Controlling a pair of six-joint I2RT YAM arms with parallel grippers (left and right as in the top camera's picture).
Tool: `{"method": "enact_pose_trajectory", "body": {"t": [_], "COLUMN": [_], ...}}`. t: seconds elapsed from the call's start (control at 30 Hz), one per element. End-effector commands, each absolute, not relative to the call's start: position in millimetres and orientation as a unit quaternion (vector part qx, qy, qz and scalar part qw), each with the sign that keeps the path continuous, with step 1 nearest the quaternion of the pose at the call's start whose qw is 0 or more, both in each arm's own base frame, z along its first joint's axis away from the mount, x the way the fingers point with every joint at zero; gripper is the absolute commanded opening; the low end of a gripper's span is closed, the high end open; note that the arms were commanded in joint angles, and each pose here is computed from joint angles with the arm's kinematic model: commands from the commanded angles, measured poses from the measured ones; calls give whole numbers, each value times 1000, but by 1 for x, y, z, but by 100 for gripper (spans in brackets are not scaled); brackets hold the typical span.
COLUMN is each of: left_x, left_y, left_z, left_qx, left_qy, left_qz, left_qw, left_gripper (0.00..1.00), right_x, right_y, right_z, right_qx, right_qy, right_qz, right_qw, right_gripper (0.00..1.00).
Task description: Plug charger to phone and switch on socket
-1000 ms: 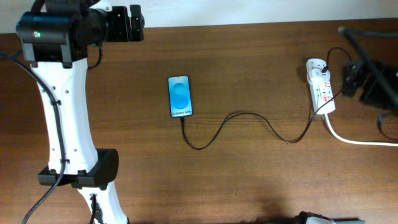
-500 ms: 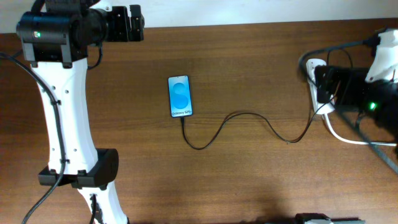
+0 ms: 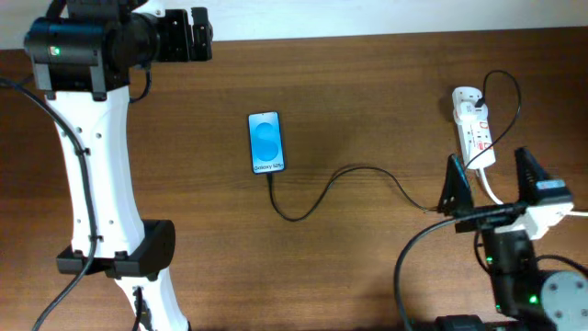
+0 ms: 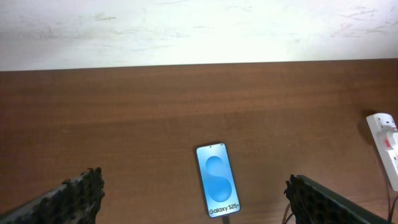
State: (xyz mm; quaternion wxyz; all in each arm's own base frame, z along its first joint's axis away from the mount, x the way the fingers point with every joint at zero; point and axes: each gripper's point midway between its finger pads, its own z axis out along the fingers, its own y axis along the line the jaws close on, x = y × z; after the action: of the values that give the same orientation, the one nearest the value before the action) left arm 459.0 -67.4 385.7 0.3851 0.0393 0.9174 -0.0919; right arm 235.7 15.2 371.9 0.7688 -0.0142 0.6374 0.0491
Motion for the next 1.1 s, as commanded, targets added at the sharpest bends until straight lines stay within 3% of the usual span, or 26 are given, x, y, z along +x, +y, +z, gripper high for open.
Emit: {"method": "enact_pose_trajectory", "body": {"t": [0.0, 0.33, 1.0, 1.07], "left_x": [454, 454, 454, 454], "left_y": [-66, -66, -66, -66], "left_z": [396, 396, 396, 396], "left_qx": [45, 45, 45, 45], "left_qy": [912, 912, 912, 912], "left_qz": [-88, -88, -88, -88], "left_qw": [397, 397, 397, 397], "left_gripper": [99, 99, 99, 99], "right_x": [233, 208, 217, 226], "right_y": [18, 14, 13, 14], "right_z": [354, 322, 293, 272], "right_qx": [-18, -11, -10, -11], "right_qy": [611, 546, 517, 549], "right_qz": [56, 49, 48, 50], "right_qw": [790, 836, 855, 834], "right_gripper": [98, 98, 98, 98]}}
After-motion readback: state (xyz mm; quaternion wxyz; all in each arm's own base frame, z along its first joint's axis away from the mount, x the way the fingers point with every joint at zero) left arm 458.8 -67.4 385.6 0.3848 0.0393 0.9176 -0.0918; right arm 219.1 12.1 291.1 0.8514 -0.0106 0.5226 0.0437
